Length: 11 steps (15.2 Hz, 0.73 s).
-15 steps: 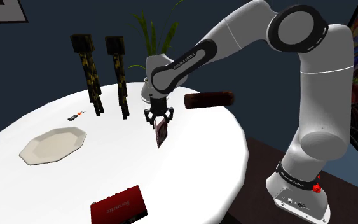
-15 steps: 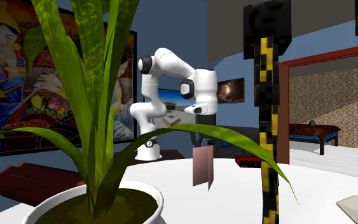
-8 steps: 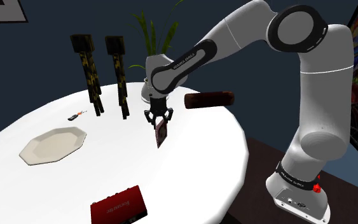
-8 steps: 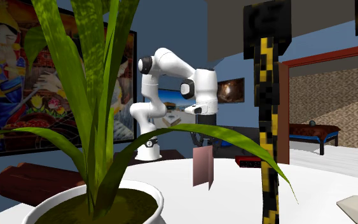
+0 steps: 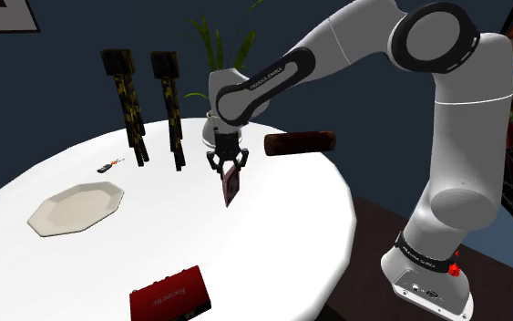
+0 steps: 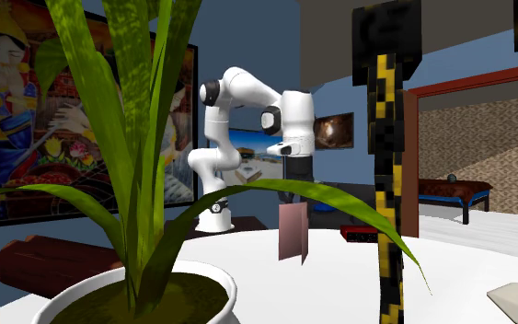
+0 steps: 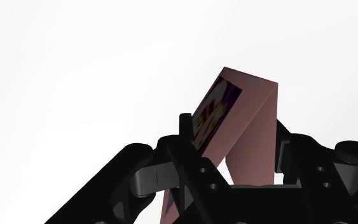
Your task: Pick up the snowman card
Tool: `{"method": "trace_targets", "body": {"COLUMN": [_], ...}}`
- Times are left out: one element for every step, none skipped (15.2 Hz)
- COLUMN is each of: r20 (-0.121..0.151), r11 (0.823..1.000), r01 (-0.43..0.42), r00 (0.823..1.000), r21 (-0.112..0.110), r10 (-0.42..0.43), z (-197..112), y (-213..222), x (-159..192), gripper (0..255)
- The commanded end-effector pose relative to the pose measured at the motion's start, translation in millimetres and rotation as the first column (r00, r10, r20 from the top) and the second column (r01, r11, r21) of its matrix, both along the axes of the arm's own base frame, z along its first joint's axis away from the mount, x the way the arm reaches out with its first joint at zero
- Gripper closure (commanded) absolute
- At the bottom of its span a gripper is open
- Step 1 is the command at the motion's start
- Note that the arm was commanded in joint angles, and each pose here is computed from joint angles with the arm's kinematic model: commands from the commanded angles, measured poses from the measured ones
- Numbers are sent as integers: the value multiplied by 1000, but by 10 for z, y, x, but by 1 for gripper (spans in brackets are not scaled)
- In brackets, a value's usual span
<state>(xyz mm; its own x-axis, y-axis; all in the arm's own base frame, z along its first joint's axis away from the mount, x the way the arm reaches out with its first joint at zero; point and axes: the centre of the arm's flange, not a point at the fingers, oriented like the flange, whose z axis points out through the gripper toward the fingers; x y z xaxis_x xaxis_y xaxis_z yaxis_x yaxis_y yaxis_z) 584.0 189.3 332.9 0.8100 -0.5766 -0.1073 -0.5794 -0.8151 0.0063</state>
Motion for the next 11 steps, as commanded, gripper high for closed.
{"method": "trace_targets", "body": {"r20": [0, 0, 0, 0, 0, 0, 0, 0, 0, 0, 0], "r11": [1000, 1000, 1000, 1000, 1000, 1000, 1000, 1000, 1000, 1000, 1000], "r01": [0, 0, 0, 0, 0, 0, 0, 0, 0, 0, 0], "r00": [1000, 1000, 1000, 1000, 1000, 1000, 1000, 1000, 1000, 1000, 1000], "r21": [0, 0, 0, 0, 0, 0, 0, 0, 0, 0, 0], "r10": [0, 0, 0, 0, 0, 0, 0, 0, 0, 0, 0], "z": [109, 161, 214, 267, 320, 373, 425, 478, 531, 539, 539], "y": [2, 2, 2, 2, 2, 2, 2, 2, 2, 2, 2], "x": [2, 2, 2, 2, 2, 2, 2, 2, 2, 2, 2], "gripper": [255, 255, 255, 255, 255, 255, 255, 255, 255, 255, 255]}}
